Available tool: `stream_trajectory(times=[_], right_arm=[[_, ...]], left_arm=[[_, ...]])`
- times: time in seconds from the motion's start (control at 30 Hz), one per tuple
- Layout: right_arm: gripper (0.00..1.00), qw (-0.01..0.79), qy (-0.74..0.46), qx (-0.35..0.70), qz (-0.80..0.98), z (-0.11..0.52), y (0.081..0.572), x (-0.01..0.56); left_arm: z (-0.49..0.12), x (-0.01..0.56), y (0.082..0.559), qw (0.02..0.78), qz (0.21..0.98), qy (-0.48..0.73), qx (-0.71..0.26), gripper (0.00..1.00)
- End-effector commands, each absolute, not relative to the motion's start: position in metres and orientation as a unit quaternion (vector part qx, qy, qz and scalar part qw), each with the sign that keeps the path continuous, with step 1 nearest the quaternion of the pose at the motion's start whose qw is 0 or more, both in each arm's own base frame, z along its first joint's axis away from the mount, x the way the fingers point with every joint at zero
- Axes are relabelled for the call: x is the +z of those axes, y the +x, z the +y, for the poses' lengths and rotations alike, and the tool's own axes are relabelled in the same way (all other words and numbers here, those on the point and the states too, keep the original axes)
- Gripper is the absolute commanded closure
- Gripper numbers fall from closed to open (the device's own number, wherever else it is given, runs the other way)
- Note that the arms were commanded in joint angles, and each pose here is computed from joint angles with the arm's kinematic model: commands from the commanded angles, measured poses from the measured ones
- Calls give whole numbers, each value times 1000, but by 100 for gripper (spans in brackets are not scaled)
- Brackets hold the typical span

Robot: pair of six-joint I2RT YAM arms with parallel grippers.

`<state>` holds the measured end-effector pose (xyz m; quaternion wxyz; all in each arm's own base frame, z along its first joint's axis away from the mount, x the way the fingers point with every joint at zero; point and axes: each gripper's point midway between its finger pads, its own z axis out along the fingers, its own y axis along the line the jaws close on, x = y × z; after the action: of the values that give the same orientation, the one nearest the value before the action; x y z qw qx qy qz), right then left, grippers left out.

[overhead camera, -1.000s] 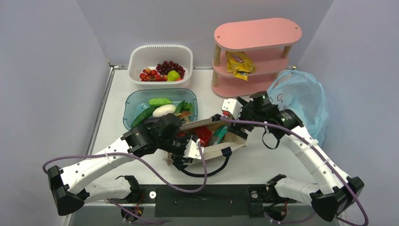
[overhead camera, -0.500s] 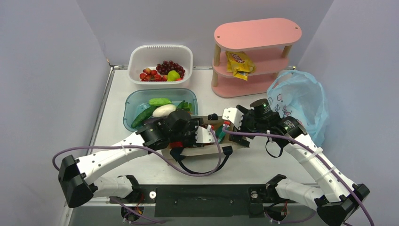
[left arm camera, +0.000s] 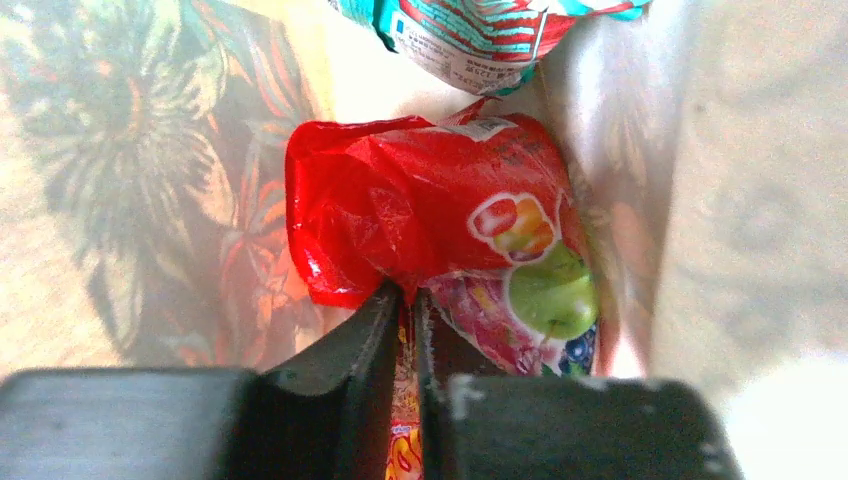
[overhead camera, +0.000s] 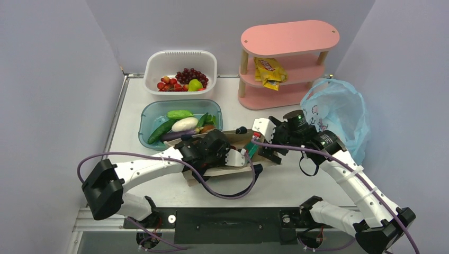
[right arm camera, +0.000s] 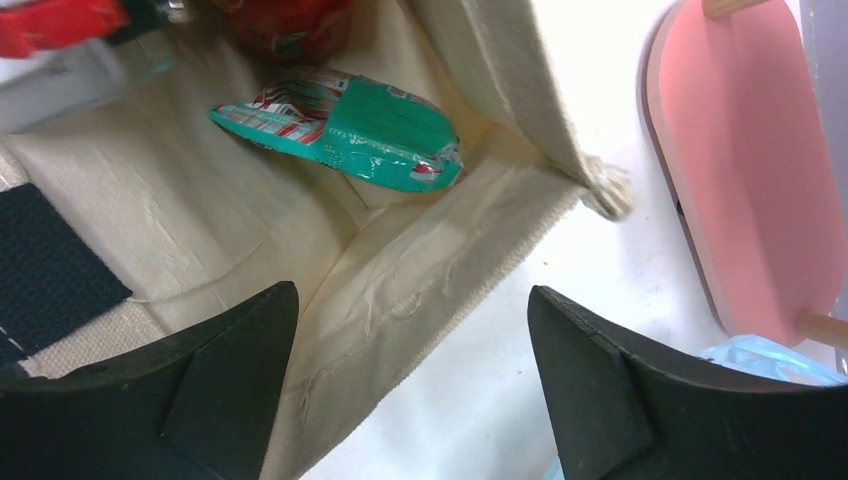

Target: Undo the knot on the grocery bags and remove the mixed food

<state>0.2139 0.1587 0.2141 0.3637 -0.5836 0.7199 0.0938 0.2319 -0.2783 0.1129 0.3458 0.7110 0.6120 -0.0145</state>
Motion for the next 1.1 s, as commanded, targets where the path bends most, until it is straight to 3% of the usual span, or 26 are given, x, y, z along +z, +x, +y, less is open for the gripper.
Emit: stream_trajectory(times=[0.0,0.33,0.73,1.07], right_arm=[[20,399,-562,89,719,155,225,230],[20,487,-545,134,669,173,229,276],[15,548,-525,219,613,215,214,335],[11,543,-547,239,591,249,221,339]], left_arm=[[-293,155,225,404,604,683,-71,100],[-299,286,226,523,564,593,-238,100],[-309,385,222,599,506,541,-304,100],[-326,444,195,621,436,547,-354,100]])
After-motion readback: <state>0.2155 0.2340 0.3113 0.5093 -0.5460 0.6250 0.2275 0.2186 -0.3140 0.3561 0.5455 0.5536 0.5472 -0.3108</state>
